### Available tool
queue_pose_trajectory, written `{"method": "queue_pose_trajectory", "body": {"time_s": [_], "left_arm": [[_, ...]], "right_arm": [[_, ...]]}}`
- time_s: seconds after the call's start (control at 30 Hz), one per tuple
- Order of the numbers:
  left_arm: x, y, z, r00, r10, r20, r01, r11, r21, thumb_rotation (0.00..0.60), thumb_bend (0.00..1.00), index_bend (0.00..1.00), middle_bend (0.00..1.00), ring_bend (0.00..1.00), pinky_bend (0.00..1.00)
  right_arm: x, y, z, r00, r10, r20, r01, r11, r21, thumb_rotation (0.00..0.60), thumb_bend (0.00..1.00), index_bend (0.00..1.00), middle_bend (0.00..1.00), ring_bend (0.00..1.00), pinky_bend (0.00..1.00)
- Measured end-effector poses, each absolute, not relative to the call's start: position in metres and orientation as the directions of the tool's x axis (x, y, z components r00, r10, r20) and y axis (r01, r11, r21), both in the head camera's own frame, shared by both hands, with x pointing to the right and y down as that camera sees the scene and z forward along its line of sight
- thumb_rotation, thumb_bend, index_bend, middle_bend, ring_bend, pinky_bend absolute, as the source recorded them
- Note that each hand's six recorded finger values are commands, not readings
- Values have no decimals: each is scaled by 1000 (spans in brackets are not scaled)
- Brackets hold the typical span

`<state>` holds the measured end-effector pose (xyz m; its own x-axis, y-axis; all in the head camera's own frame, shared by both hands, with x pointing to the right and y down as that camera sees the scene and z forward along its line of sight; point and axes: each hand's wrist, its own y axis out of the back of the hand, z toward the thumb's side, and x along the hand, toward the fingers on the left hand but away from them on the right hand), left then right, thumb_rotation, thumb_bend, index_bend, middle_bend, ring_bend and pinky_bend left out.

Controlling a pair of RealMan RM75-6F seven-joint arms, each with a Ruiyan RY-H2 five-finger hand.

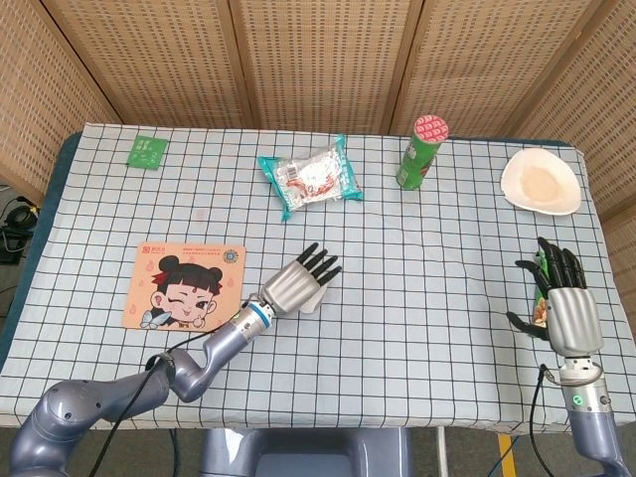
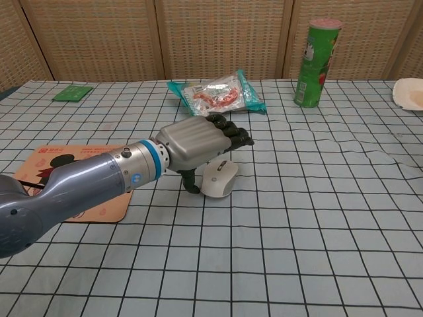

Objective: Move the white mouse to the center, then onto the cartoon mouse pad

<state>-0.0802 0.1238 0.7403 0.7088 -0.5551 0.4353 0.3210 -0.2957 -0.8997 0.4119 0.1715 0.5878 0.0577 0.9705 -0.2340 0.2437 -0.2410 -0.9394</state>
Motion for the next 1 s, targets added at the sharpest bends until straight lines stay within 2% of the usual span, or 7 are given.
{"method": "queue_pose_trajectory", "body": {"time_s": [0.53,0.7,1.0], "left_arm": [[-90,114,733,704,-546,454,323,-323,-889,600,0,0,0,0,0],[-88,109,731,705,-539,461,321,-337,-885,600,0,30,0,0,89],[-73,108,737,719,-444,534,396,-370,-840,600,0,131,22,3,109]], "right_arm": [[410,172,585,66,971,-228,249,-238,-939,600,158,294,22,0,8],[410,172,586,64,971,-232,247,-241,-939,600,157,305,25,0,8],[412,171,587,59,971,-233,246,-240,-939,600,157,314,26,0,8]]}}
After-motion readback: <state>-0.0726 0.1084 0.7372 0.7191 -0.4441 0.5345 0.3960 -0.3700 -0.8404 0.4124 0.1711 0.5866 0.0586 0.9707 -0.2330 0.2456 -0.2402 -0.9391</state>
